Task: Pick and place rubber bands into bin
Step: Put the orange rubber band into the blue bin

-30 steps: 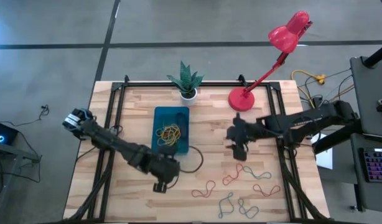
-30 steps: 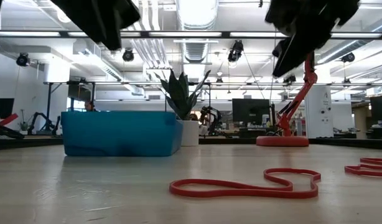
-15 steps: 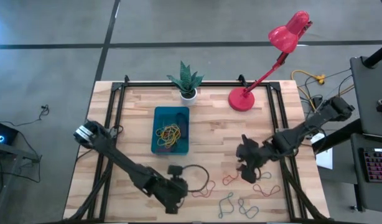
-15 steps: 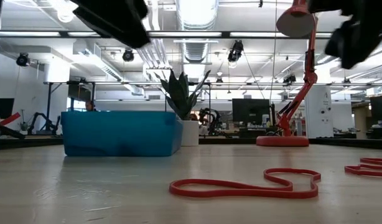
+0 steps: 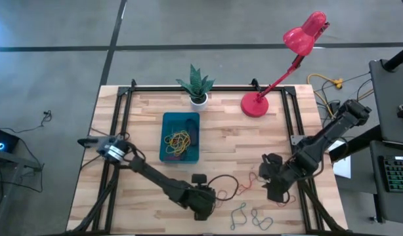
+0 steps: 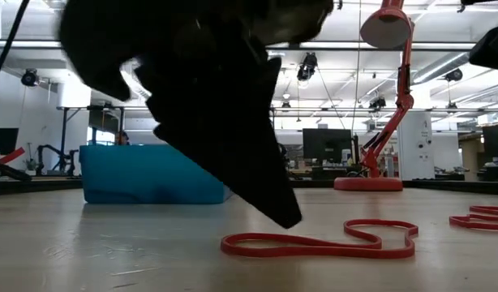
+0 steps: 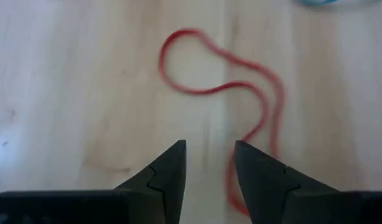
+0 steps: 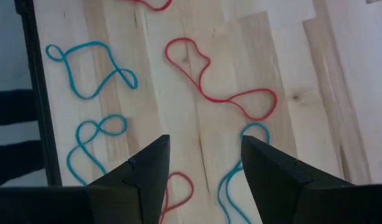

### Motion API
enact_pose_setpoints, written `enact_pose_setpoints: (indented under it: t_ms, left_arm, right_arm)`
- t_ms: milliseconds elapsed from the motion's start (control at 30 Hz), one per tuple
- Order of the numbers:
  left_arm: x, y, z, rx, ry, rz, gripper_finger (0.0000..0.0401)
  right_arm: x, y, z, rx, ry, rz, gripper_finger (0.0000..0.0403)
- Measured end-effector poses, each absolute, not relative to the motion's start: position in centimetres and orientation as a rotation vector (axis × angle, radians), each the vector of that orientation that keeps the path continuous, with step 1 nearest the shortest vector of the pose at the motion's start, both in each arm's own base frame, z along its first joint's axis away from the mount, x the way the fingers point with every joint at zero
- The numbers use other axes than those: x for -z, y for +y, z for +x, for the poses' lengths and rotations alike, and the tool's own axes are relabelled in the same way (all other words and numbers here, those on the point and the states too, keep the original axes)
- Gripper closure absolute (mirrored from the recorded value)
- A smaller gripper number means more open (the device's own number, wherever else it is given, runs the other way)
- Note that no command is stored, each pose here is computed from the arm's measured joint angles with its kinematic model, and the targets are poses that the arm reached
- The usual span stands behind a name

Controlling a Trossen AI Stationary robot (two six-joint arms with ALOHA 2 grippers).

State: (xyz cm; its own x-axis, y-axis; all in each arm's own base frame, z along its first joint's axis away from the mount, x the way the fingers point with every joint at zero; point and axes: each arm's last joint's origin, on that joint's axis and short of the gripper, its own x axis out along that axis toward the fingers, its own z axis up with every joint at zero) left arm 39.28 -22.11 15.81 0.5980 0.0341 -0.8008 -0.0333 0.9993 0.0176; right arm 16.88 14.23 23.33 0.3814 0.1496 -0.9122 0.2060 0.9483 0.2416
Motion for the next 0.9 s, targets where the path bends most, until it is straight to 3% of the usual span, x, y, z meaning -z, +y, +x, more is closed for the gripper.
enact_pose_setpoints:
  t_ms: [367,600,900]
  left_arm:
    - [-15.8,-22.4,39.3,0.082,0.999,-0.066,0.028]
    - [-14.7,-21.8,38.6,0.02,1.039,-0.142,0.0282]
    - [-14.4,-21.6,38.4,0.046,1.069,-0.167,0.0362]
  right_arm:
    - [-23.3,14.5,16.6,0.043,1.159,0.298,0.0218]
    - [-23.3,14.4,16.6,0.064,1.132,0.273,0.0218]
    - [-23.1,14.3,16.6,0.061,1.128,0.242,0.0218]
